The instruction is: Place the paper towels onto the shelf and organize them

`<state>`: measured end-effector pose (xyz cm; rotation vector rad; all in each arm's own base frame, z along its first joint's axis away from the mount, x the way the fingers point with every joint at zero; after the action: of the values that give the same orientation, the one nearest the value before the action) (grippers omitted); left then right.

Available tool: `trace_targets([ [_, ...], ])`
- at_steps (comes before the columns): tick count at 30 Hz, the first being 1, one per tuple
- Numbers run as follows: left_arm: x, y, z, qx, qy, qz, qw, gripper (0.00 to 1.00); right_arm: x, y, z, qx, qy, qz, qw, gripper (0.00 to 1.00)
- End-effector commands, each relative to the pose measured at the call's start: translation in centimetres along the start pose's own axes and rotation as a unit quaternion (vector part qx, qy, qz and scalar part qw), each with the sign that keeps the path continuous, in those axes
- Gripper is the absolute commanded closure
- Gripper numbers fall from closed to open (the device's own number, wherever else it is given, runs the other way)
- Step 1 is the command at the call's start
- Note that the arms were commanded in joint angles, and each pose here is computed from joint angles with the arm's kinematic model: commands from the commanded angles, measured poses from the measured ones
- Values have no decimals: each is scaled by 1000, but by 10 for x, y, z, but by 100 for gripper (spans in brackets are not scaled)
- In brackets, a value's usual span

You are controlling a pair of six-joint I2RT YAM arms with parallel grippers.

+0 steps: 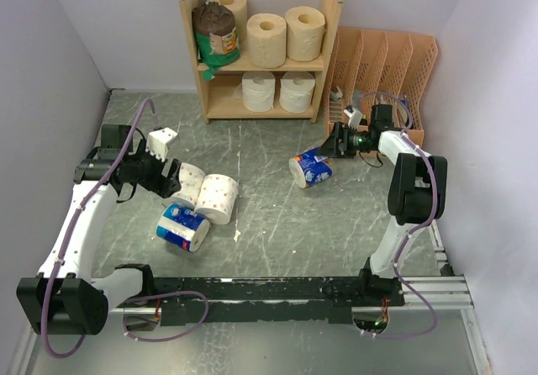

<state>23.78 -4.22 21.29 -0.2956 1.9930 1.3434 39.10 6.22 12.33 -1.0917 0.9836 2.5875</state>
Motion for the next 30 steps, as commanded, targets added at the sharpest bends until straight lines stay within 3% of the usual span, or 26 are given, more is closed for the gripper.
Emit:
trace_targets([
  [1, -2, 3, 1, -7, 0, -7, 1000, 10, -6, -4, 13, -38, 1, -9, 999, 29],
  [6, -2, 3, 2, -8, -1, -8, 1000, 10, 0, -9, 21, -76, -33, 9, 997, 32],
  [11, -2, 5, 2, -10, -2, -11, 1000, 10, 18, -11, 26, -122, -72, 44, 989, 45],
  [20, -2, 5, 2, -10, -2, -11, 1000, 10, 63, -14, 26, -152, -102, 108, 977, 47],
  [23, -2, 4, 2, -9, -1, -8, 1000, 10, 62, -17, 28, -163, -113, 96, 975, 61],
  [27, -2, 4, 2, -10, -1, -7, 1000, 10, 55, -17, 29, -167, -115, 86, 975, 95],
  [28, -2, 5, 2, -11, -1, -9, 1000, 10, 51, -16, 28, -162, -111, 84, 977, 100],
  [30, -2, 4, 2, -11, -1, -8, 1000, 10, 36, -8, 31, -142, -84, 76, 983, 100],
])
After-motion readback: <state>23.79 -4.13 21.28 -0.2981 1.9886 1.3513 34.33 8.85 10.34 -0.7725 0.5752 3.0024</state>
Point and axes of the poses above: each gripper's point midway between its finger pads, its own y axis back along the fingers, its own z axis along the line the jaws close on, x = y × z, the point moved 5 cm from there along y, back along the fingers, and after that the axes turned 14 degrees about y, right-handed, at the moved point
